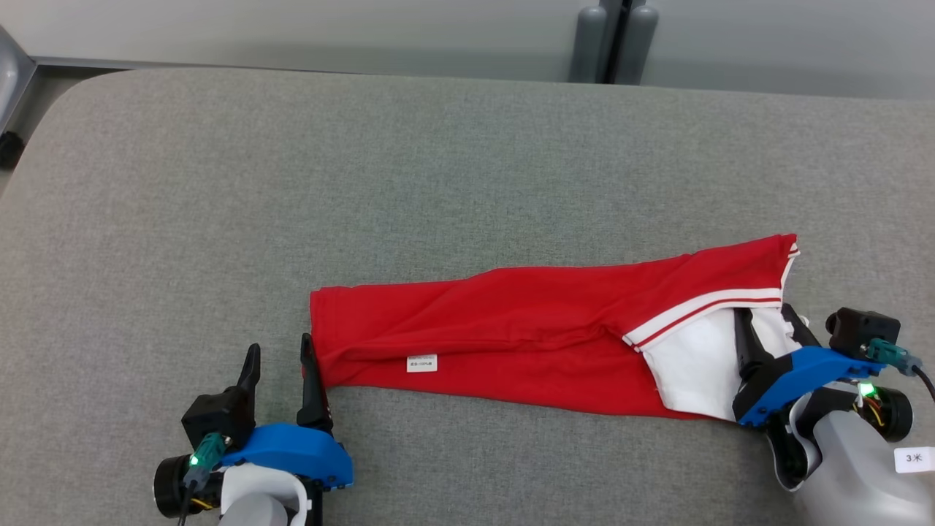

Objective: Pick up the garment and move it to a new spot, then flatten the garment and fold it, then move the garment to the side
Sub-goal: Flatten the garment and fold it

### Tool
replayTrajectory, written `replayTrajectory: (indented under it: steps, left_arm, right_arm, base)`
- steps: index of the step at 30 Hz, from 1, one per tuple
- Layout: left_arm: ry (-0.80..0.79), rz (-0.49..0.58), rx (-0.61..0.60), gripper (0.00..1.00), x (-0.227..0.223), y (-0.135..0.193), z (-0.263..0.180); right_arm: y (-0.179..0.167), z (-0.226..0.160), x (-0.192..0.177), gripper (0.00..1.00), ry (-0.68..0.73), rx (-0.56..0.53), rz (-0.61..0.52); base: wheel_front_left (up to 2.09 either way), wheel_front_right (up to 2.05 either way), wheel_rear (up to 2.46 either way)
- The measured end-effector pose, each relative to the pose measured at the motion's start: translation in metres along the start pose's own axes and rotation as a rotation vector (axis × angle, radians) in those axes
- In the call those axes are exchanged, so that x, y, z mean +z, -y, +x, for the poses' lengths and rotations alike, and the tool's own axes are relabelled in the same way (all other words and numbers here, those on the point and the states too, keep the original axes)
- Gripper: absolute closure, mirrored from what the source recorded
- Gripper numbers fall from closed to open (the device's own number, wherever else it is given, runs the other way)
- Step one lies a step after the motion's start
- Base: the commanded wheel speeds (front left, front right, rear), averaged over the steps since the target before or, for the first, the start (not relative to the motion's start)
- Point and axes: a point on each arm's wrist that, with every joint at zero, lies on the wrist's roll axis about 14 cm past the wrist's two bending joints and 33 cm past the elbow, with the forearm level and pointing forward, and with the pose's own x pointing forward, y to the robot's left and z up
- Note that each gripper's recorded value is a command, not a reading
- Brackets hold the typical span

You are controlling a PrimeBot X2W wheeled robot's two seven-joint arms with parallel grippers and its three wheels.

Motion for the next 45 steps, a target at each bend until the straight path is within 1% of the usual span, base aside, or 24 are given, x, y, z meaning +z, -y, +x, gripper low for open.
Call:
replayTrajectory:
  steps: [2,3,5,8,13,19,23,26,29,32,39,45]
  left_arm:
    - [-0.007,0.002,0.005,0.00,-0.002,-0.001,0.000]
    - [-0.008,0.002,0.004,0.00,-0.002,-0.001,0.001]
    - [-0.007,-0.001,0.002,0.00,-0.002,0.001,0.002]
    - [-0.006,0.001,-0.013,0.00,-0.001,0.006,0.003]
    - [-0.009,0.005,-0.059,0.00,-0.002,0.021,0.006]
    - [-0.014,0.010,-0.133,0.00,-0.004,0.046,0.008]
    - [-0.011,0.013,-0.178,0.00,-0.002,0.060,0.007]
    - [-0.003,0.015,-0.199,0.00,0.001,0.068,0.007]
    - [0.006,0.017,-0.211,0.00,0.004,0.071,0.004]
    - [0.012,0.017,-0.205,0.00,0.005,0.067,0.000]
    - [0.016,0.009,-0.139,0.00,0.004,0.040,-0.016]
    - [0.029,-0.003,-0.093,0.00,0.006,0.023,-0.027]
  right_arm:
    - [-0.006,0.005,-0.001,0.00,-0.006,0.016,0.000]
    - [-0.007,0.006,-0.002,0.25,-0.011,0.022,-0.004]
    - [-0.007,0.008,-0.004,1.00,-0.019,0.026,-0.013]
    - [-0.004,0.008,-0.002,1.00,-0.020,0.028,-0.021]
    - [0.010,0.002,0.009,1.00,0.013,-0.007,0.020]
    - [0.056,-0.028,0.019,1.00,0.060,-0.113,0.038]
    - [0.068,-0.046,0.026,1.00,0.093,-0.138,0.043]
    - [0.067,-0.054,0.037,1.00,0.134,-0.133,0.041]
    - [0.055,-0.057,0.045,1.00,0.165,-0.099,0.043]
    - [0.029,-0.054,0.053,1.00,0.193,-0.032,0.056]
    - [-0.050,-0.051,0.057,1.00,0.216,0.181,0.087]
    - [-0.116,-0.053,0.057,1.00,0.203,0.364,0.103]
  base:
    - [0.00,0.00,0.00]
    - [0.00,0.00,0.00]
    - [0.00,0.00,0.00]
    - [0.00,0.00,0.00]
    - [0.00,0.00,0.00]
    - [0.00,0.00,0.00]
    - [0.00,0.00,0.00]
    - [0.00,0.00,0.00]
    - [0.00,0.00,0.00]
    - [0.00,0.00,0.00]
    - [0.00,0.00,0.00]
    - [0.00,0.00,0.00]
